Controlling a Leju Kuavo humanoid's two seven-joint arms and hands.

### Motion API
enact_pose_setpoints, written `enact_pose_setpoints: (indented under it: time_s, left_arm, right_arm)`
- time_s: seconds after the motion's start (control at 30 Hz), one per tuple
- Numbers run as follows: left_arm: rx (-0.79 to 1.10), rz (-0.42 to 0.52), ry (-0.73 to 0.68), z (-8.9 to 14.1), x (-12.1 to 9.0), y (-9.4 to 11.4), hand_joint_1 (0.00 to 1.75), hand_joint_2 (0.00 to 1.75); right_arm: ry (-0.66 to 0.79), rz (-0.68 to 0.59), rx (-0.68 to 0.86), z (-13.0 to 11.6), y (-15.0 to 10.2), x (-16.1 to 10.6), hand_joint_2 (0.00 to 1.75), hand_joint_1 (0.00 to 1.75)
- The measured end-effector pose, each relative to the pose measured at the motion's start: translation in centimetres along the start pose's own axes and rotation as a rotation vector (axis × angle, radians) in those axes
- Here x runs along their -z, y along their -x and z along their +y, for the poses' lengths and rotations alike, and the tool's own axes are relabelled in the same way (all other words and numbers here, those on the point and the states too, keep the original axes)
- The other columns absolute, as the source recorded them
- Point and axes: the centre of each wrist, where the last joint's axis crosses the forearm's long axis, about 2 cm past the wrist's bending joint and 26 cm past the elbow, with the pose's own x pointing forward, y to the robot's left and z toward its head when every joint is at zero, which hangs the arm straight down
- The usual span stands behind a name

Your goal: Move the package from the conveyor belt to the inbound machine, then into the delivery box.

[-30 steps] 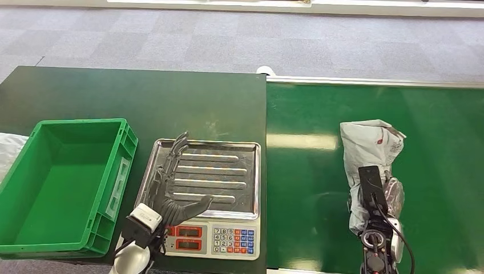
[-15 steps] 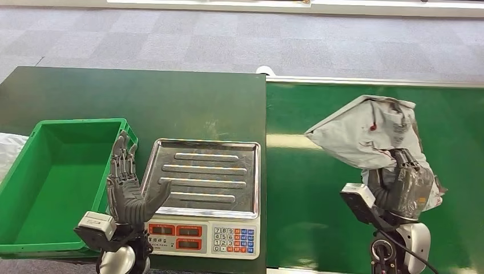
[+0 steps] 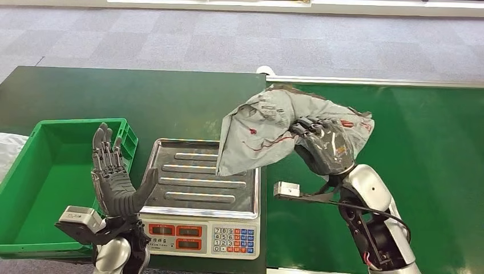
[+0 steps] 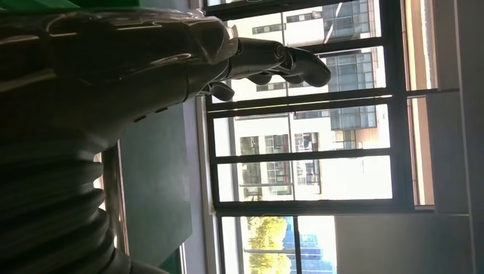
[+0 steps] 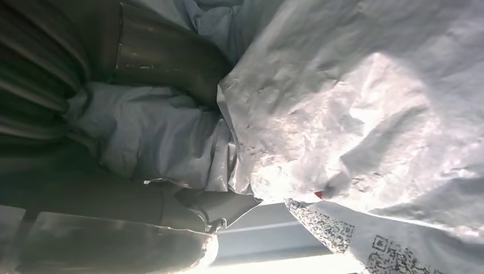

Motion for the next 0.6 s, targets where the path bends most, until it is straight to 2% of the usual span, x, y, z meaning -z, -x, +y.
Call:
enact_pose_setpoints:
  time_s: [0.23,0.37,0.5,0.6]
  left_arm:
    - [-0.033,-0.01,0.003,-0.5,1.1,0.3,0.0,1.75]
    - [-0.056,-0.017,0.022,-1.5,2.1,0.7,0.0,1.75]
    - [-0.089,-0.011,0.031,-2.1,2.5,0.9,0.0,1.75]
    - [-0.125,-0.012,0.047,-2.7,2.9,0.8,0.0,1.75]
  right_arm:
    - [-0.247,-0.126,0.04,0.7,0.6,4.3,1.75,1.75]
    - [-0.348,-0.19,0.057,1.4,-0.6,7.4,1.75,1.75]
    - [-0.409,-0.218,0.106,2.5,-1.6,8.9,1.75,1.75]
    - [-0.427,-0.215,0.19,4.2,-3.1,9.6,1.75,1.75]
